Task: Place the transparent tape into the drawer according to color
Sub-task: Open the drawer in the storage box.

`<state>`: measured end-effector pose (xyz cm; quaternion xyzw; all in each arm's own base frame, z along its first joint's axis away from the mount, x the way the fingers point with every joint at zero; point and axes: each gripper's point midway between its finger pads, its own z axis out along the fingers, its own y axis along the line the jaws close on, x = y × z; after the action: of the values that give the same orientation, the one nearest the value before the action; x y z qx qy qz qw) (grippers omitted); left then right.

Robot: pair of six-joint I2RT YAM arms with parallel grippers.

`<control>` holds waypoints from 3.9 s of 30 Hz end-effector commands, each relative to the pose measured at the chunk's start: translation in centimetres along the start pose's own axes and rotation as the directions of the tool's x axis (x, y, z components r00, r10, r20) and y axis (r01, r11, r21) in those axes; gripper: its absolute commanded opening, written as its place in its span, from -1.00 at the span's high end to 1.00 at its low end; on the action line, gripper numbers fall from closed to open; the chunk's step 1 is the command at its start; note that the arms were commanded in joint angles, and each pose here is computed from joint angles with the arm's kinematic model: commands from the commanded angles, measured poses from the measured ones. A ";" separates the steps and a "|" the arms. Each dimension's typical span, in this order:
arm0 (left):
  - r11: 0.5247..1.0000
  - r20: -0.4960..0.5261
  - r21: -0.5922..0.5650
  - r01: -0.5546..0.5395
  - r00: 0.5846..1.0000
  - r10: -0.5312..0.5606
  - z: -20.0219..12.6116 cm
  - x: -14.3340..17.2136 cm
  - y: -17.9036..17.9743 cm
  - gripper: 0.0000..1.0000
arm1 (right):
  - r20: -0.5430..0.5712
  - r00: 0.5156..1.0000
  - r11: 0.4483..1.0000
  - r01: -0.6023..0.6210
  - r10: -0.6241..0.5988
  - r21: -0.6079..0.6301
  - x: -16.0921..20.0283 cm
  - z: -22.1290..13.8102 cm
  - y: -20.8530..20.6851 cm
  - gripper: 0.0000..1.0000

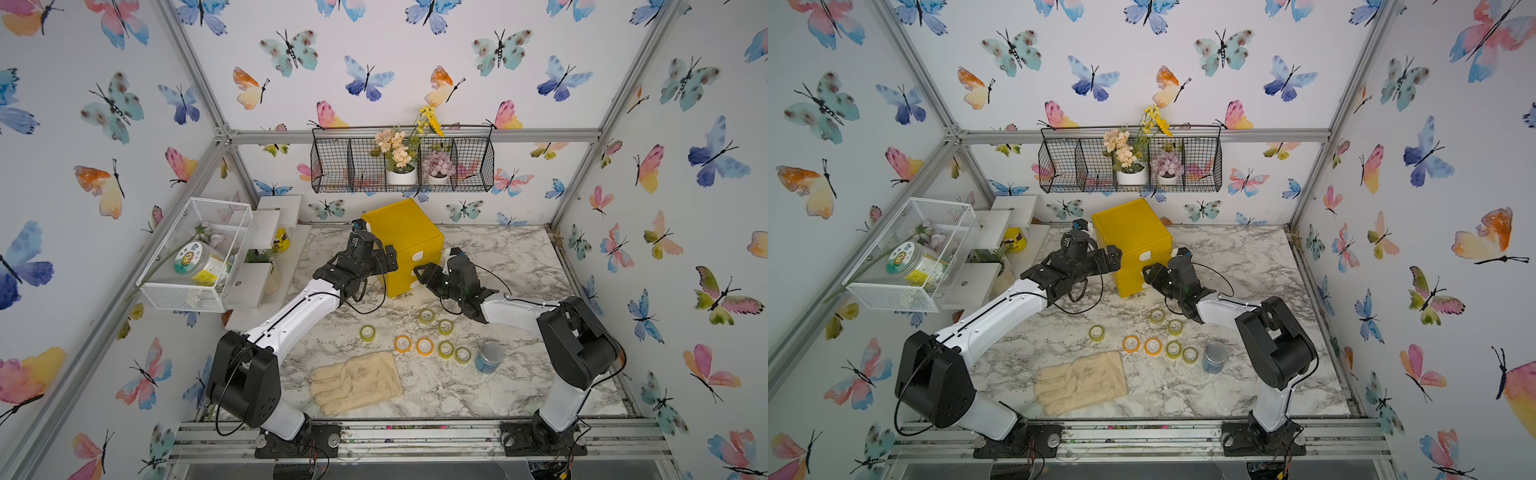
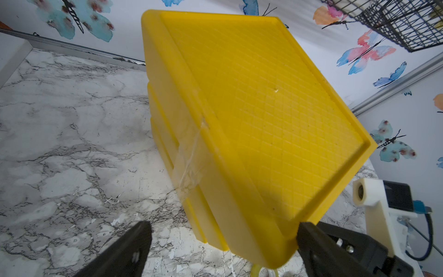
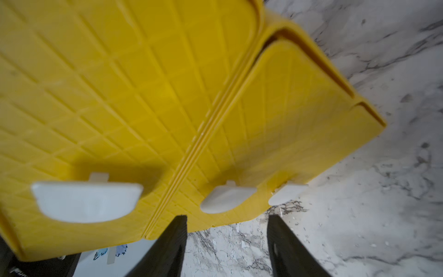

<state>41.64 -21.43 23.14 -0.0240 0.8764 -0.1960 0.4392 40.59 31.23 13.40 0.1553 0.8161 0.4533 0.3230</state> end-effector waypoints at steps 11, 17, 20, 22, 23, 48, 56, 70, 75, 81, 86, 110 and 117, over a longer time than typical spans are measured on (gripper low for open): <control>0.999 -0.132 -0.035 -0.035 0.991 0.030 0.8 4.0 1.5 -0.99 | 0.075 0.978 0.941 -0.166 0.196 -0.295 -0.5 -0.9 1.4 -0.24; 0.999 -0.133 -0.036 -0.036 0.991 0.031 0.8 4.0 1.6 -0.99 | 0.060 0.974 0.932 -0.192 0.220 -0.308 -0.3 -0.1 1.1 -0.25; 0.999 -0.133 -0.034 -0.036 0.991 0.031 0.8 4.0 1.5 -0.99 | 0.052 0.971 0.931 -0.208 0.234 -0.301 -0.1 0.3 0.7 -0.25; 0.999 -0.132 -0.032 -0.036 0.991 0.031 0.8 4.0 1.4 -0.99 | 0.051 0.969 0.931 -0.217 0.242 -0.295 0.0 0.5 0.3 -0.25; 0.999 -0.130 -0.032 -0.035 0.991 0.031 0.8 3.9 1.4 -0.99 | 0.048 0.969 0.930 -0.217 0.242 -0.296 0.0 0.6 0.3 -0.25; 0.999 -0.138 -0.030 -0.038 0.990 0.034 0.8 4.1 1.5 -0.99 | 0.052 0.970 0.903 -0.200 0.237 -0.379 -0.3 2.2 1.0 0.10; 0.999 -0.135 -0.030 -0.036 0.990 0.032 0.8 4.0 1.5 -0.99 | 0.054 0.968 0.895 -0.203 0.243 -0.398 0.1 1.1 0.6 0.28; 0.999 -0.132 -0.026 -0.032 0.991 0.028 1.0 3.8 1.2 -0.99 | 0.039 0.967 0.900 -0.219 0.251 -0.377 2.3 -4.5 -1.5 0.30; 0.999 -0.131 -0.028 -0.031 0.991 0.027 1.0 3.8 1.3 -0.99 | 0.024 0.962 0.900 -0.247 0.273 -0.358 3.2 -5.9 -2.5 0.30; 0.999 -0.133 -0.031 -0.030 0.991 0.025 1.1 3.9 1.3 -0.99 | 0.017 0.959 0.903 -0.260 0.283 -0.343 3.7 -6.9 -3.1 0.30; 0.999 -0.130 -0.031 -0.026 0.991 0.021 1.1 3.8 1.3 -0.99 | 0.016 0.953 0.903 -0.280 0.301 -0.325 4.0 -7.5 -3.6 0.30; 0.999 -0.083 -0.014 0.050 0.995 -0.051 -2.0 3.0 1.1 -0.97 | 0.000 0.993 0.984 -0.115 0.117 -0.139 4.9 -9.7 -4.0 -0.27; 0.996 -0.081 -0.051 0.079 0.993 -0.083 -4.8 6.2 2.7 -0.97 | -0.030 0.999 1.000 -0.022 0.023 0.009 5.4 -11.5 -5.4 -0.28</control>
<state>36.30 -19.81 19.99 -0.0453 0.8970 -0.2023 0.3904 30.13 24.66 13.36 0.1773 0.7738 0.5162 0.3215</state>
